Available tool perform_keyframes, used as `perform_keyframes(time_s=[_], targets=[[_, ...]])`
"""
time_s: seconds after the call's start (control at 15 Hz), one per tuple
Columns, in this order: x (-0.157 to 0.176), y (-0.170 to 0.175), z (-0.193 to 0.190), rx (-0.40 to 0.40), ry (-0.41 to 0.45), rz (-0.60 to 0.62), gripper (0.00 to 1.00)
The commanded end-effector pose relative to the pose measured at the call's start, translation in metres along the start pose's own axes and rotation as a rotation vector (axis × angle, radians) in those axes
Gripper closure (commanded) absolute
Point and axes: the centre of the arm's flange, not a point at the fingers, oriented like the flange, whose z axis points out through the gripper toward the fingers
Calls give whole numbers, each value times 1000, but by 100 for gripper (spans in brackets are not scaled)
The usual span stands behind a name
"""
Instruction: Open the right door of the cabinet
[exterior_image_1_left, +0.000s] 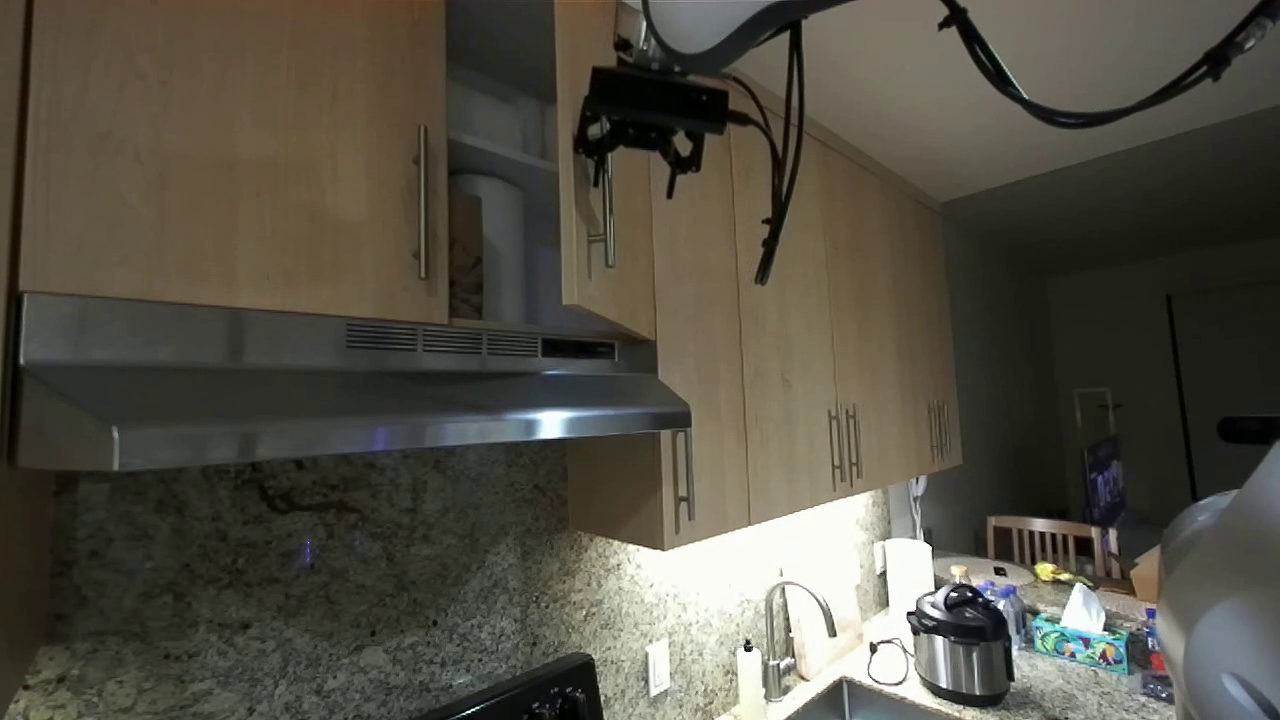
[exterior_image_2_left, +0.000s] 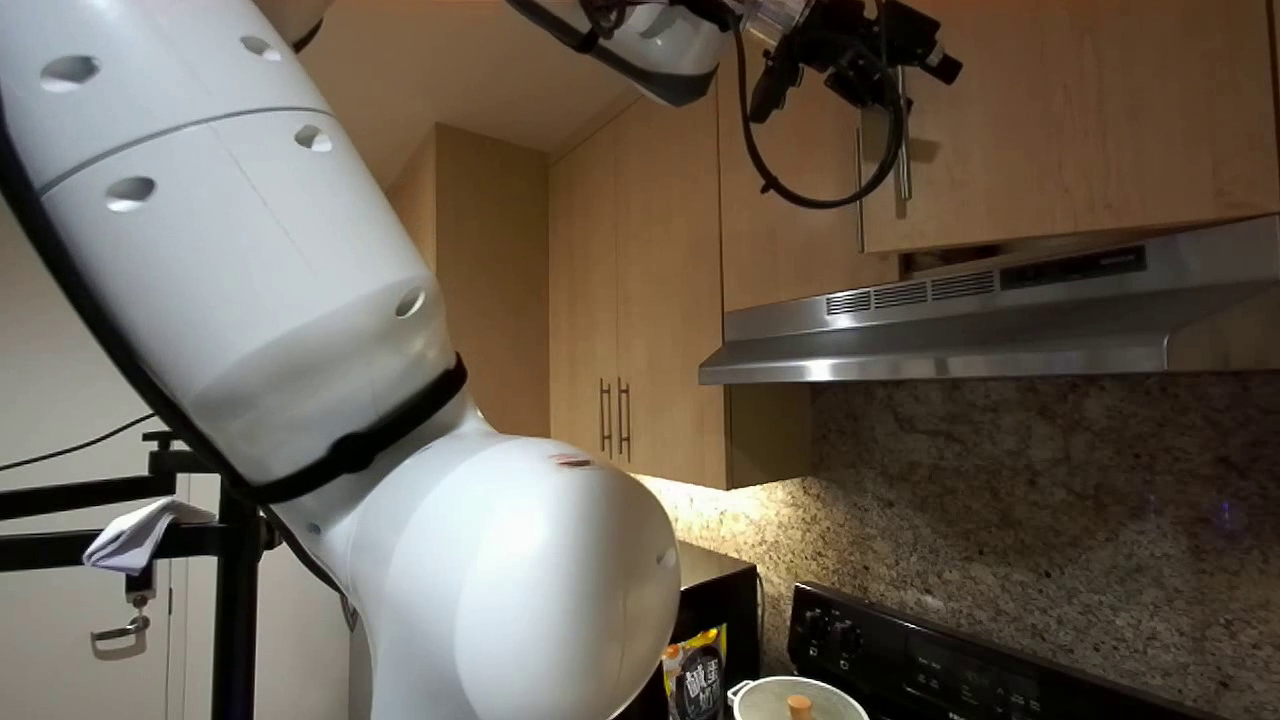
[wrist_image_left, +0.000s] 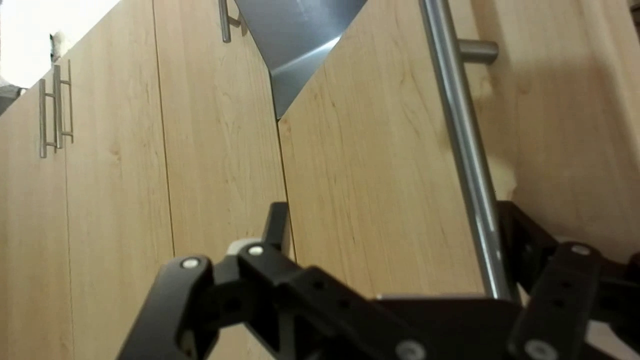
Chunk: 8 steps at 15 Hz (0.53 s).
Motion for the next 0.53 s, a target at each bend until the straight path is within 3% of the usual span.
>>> perform_keyframes(time_s=[0.0,0.2,0.47], targets=[[6,36,11,16,-26,-6,0],[8,37,16,72,-50,-18,0],[13,43,18,81,-67,-25,0]])
